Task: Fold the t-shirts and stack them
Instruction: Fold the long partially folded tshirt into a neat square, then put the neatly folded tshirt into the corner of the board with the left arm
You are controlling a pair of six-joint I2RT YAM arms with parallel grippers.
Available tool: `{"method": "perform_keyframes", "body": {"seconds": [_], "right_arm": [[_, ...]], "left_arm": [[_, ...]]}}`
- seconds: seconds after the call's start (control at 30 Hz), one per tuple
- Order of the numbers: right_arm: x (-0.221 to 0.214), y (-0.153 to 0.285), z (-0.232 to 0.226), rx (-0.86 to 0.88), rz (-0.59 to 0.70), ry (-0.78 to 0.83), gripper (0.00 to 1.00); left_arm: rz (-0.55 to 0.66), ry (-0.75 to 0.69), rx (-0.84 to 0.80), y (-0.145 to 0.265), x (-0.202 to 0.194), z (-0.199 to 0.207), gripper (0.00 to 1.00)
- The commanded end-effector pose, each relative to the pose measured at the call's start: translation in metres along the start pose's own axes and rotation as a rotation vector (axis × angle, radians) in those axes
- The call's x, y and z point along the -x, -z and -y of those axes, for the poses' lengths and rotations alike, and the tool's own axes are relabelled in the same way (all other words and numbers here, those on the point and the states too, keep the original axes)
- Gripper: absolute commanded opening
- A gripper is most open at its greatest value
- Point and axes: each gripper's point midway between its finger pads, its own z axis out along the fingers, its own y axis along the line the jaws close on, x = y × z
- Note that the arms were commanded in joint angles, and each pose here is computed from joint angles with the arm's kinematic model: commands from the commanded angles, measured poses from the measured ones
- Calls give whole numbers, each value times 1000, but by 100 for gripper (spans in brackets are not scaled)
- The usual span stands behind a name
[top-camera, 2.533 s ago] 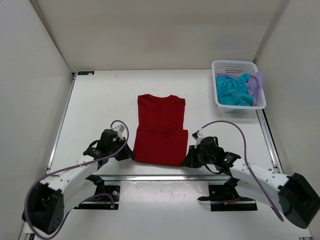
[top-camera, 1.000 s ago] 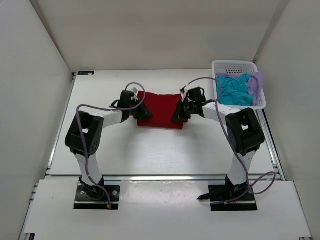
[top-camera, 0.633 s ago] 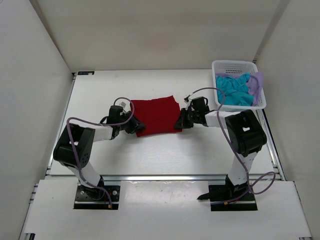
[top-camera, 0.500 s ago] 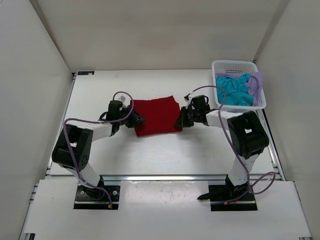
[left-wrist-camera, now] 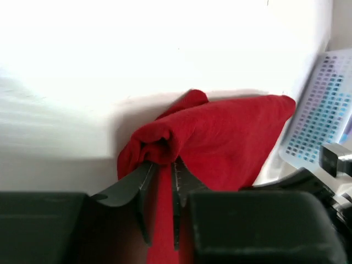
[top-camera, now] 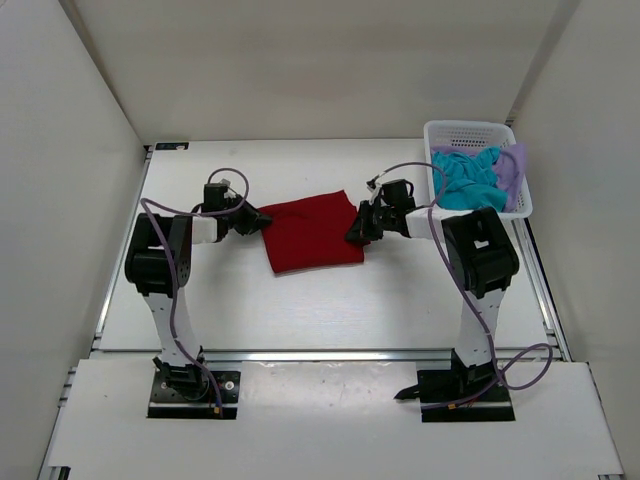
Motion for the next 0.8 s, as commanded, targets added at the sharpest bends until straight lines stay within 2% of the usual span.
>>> {"method": "perform_keyframes", "body": {"seconds": [0.0, 0.2, 0.23, 0.3, 0.33, 0.37, 0.43, 0.47, 0.5, 0.57, 0.63, 0.77], "right_arm": [[9, -1, -3, 13, 22, 17, 0], [25, 10, -26, 39, 50, 61, 0], [29, 14, -34, 47, 65, 86, 2], [33, 23, -51, 54, 91, 129, 12], [34, 27, -53, 53, 102, 141, 22], [30, 31, -61, 57, 106, 151, 27], [17, 47, -74, 73, 135, 177, 43], [11, 48, -73, 73, 134, 157, 50], [3, 56, -80, 90, 150, 160, 53], [-18, 61, -79, 92, 150, 161, 62], [-45, 70, -80, 110, 136, 160, 67], [-75, 83, -79, 121, 146, 152, 76]], "left_arm": [[27, -10, -56, 15, 10, 13, 25], [150, -108, -183, 64, 22, 69, 20], [170, -134, -177, 69, 25, 69, 20], [190, -162, -168, 87, 22, 68, 20], [197, -198, -154, 90, 19, 67, 21], [204, -217, -132, 99, 14, 62, 21], [231, -314, -55, 107, -7, 45, 21], [258, -343, -67, 117, -8, 50, 24], [240, -371, -72, 121, -20, 45, 28], [172, -403, -67, 119, -37, 31, 46], [113, -405, -14, 113, -49, 13, 56], [59, -383, 51, 99, -60, -10, 66]]}}
